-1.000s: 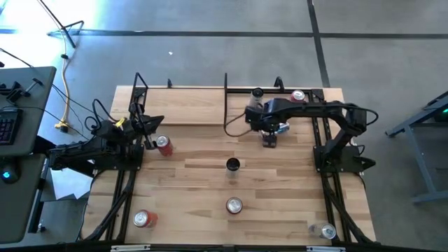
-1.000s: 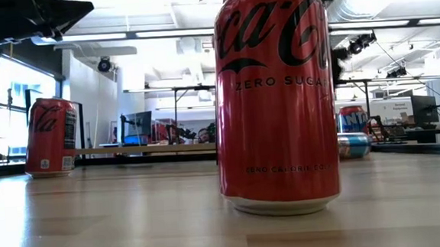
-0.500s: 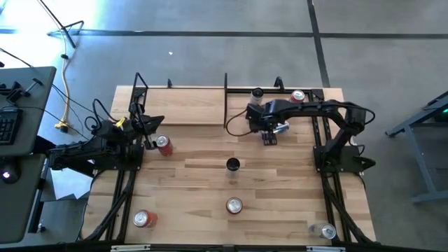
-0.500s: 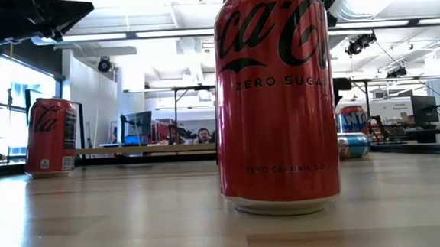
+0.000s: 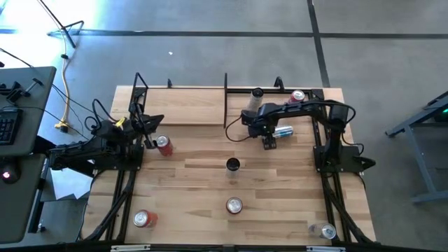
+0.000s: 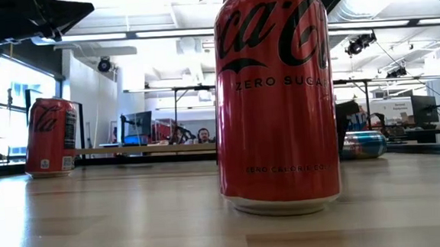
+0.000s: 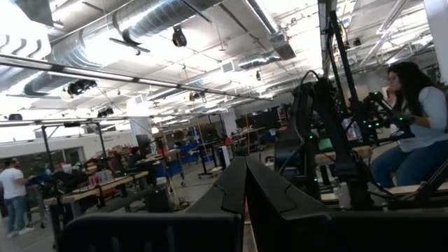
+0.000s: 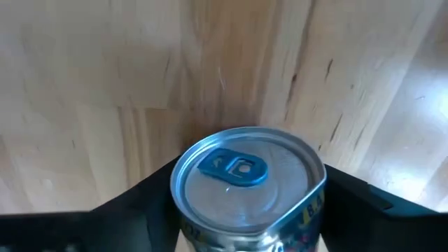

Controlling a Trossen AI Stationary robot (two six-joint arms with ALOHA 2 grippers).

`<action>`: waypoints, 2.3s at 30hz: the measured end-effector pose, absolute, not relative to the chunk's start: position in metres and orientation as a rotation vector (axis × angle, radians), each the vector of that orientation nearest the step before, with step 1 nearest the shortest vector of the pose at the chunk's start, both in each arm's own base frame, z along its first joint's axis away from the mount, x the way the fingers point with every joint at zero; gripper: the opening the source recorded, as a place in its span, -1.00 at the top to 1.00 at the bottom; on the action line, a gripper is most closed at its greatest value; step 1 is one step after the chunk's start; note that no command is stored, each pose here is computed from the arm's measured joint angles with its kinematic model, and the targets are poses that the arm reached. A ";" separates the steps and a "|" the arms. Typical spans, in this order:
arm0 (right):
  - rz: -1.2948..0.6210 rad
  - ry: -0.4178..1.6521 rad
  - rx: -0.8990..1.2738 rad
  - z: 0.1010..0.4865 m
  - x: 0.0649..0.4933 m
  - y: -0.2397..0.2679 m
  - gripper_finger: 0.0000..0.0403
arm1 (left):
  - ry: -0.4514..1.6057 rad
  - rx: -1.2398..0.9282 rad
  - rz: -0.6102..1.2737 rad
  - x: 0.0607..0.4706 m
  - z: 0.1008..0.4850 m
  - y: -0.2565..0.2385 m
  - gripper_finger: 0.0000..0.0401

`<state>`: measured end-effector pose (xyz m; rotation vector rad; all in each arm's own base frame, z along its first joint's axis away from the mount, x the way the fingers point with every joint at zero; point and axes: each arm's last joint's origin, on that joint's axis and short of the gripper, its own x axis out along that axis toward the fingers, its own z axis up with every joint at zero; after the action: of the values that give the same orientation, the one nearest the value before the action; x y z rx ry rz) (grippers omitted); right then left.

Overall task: Place canned beverage on shelf
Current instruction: Put the top blue soda can on the shelf

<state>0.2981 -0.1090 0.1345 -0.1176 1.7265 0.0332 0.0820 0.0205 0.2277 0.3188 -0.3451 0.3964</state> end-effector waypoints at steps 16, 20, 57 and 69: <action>-0.069 1.149 -0.097 0.239 0.310 -0.074 -0.11 | -0.430 0.363 0.419 0.078 0.236 0.020 0.99; -0.048 0.920 -0.076 0.272 0.310 -0.057 -0.11 | -0.429 0.364 0.418 0.079 0.236 0.020 1.00; -0.102 0.211 0.049 0.143 0.351 -0.072 -0.21 | -0.259 0.281 0.215 0.110 0.228 0.021 1.00; -0.162 0.319 0.093 0.145 0.365 -0.058 -0.31 | -0.269 0.221 0.213 0.110 0.229 0.021 0.99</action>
<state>0.3647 -0.0579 0.1448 0.0931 0.3187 -0.1625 0.1096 0.0215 0.2285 0.2215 -0.2687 0.2135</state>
